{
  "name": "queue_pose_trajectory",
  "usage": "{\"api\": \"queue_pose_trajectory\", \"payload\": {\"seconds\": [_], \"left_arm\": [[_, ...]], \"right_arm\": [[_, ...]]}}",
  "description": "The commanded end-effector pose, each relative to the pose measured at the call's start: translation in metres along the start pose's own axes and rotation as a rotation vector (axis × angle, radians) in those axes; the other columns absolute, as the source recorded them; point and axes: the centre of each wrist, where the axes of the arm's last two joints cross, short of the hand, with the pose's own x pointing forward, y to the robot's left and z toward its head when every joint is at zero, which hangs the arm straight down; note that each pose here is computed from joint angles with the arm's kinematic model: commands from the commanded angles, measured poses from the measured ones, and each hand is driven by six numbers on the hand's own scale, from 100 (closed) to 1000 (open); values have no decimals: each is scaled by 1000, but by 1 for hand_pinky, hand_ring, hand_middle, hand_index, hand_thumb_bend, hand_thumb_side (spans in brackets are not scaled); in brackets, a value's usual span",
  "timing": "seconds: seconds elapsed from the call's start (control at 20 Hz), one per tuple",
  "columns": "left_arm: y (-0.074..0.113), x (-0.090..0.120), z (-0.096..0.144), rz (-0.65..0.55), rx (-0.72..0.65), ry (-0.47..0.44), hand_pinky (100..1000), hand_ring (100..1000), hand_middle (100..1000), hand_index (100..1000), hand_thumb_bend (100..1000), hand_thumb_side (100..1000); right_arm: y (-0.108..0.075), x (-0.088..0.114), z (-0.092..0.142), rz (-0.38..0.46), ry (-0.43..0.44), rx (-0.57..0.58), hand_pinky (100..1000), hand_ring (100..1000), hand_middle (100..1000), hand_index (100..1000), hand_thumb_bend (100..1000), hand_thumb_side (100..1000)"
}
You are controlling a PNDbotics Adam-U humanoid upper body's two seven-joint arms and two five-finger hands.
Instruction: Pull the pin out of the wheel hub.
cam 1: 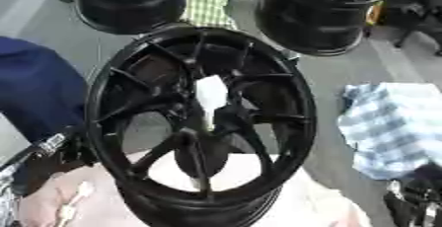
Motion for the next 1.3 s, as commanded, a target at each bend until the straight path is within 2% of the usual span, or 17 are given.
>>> {"api": "queue_pose_trajectory", "payload": {"seconds": [0.05,0.15,0.25,0.45,0.65,0.8,0.95,1.1,1.3], "left_arm": [[6,6,3,-17,8,-5,581,570,592,787,100,905],[5,6,4,-16,9,-1,581,570,592,787,100,905],[5,6,5,-13,9,2,581,570,592,787,100,907],[2,7,3,-3,5,5,581,570,592,787,100,910],[0,7,2,7,2,5,581,571,593,787,100,913],[-1,7,1,14,-1,4,582,571,593,787,100,916],[-3,7,-1,21,-7,4,582,571,593,787,100,914],[-6,7,-3,25,-16,1,582,572,594,787,100,915],[-8,9,-7,25,-27,-3,582,572,594,787,100,915]], "right_arm": [[-26,20,-23,65,-96,-50,657,636,644,877,100,450],[-44,39,-39,126,-164,-77,663,641,649,880,100,429],[-65,67,-58,199,-256,-97,672,647,655,884,100,407],[-100,142,-82,339,-460,-87,694,661,672,894,100,370],[-122,223,-82,475,-659,20,717,679,690,903,100,350],[-128,273,-72,568,-783,152,736,697,710,915,100,345],[-127,309,-67,671,-873,309,758,725,742,931,100,347],[-120,338,-59,747,-947,487,772,755,770,940,100,356],[-104,364,-46,794,-1008,720,792,796,809,947,100,405]]}}
